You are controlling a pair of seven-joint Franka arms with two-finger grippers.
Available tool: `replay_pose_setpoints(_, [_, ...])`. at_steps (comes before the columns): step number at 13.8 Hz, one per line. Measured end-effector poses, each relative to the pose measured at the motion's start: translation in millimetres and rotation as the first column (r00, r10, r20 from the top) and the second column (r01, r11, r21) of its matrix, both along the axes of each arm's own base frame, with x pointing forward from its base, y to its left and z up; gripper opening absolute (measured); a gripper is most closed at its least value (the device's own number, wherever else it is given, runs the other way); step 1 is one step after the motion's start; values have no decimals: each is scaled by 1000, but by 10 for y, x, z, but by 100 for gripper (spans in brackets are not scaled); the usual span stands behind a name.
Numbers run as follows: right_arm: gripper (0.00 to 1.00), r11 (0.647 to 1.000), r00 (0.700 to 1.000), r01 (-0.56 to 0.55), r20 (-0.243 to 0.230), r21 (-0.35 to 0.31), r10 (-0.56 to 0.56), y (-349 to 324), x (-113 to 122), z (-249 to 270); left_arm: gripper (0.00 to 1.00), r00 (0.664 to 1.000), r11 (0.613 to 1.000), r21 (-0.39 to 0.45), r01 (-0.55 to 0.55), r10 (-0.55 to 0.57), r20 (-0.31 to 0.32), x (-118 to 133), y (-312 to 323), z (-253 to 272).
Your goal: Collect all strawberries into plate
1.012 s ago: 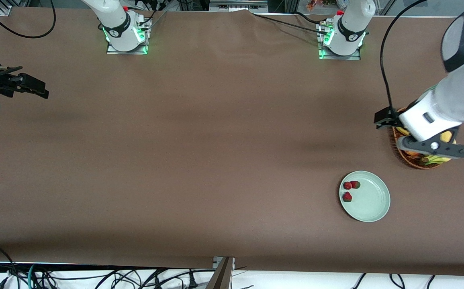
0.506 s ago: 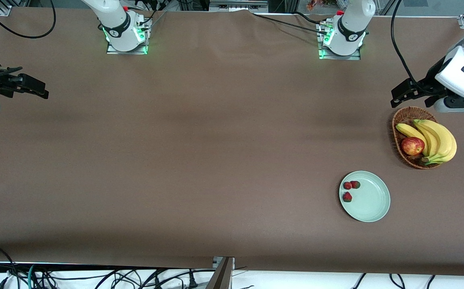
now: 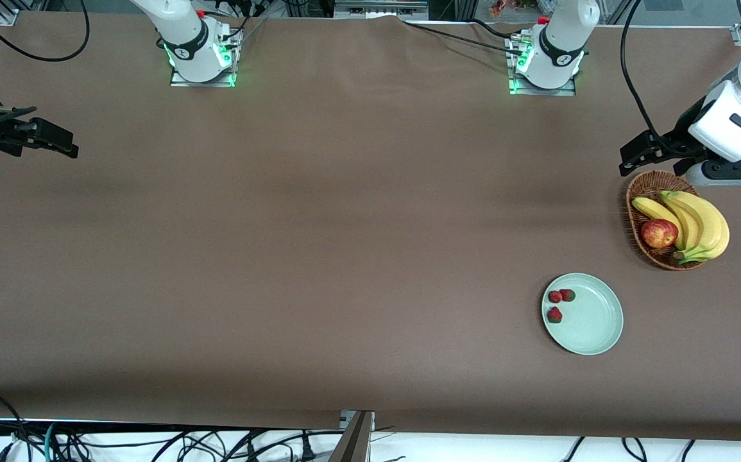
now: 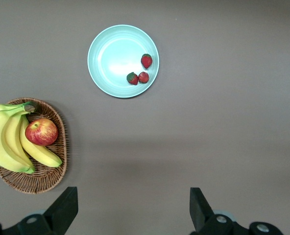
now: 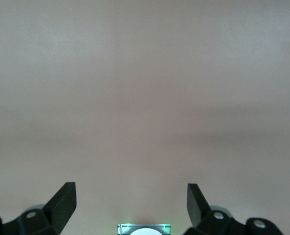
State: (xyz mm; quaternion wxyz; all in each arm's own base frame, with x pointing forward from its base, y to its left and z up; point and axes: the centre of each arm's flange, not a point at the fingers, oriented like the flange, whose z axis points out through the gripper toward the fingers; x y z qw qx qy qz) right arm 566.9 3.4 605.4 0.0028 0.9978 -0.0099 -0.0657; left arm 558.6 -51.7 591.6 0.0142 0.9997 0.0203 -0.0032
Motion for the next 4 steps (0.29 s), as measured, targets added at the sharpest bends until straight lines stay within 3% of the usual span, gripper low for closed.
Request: replay_pose_setpoints(4, [100,1000,1000,0,2,0,0,2,1,9,100,1000,1000,-3,3,-3,-3,65,-14,9])
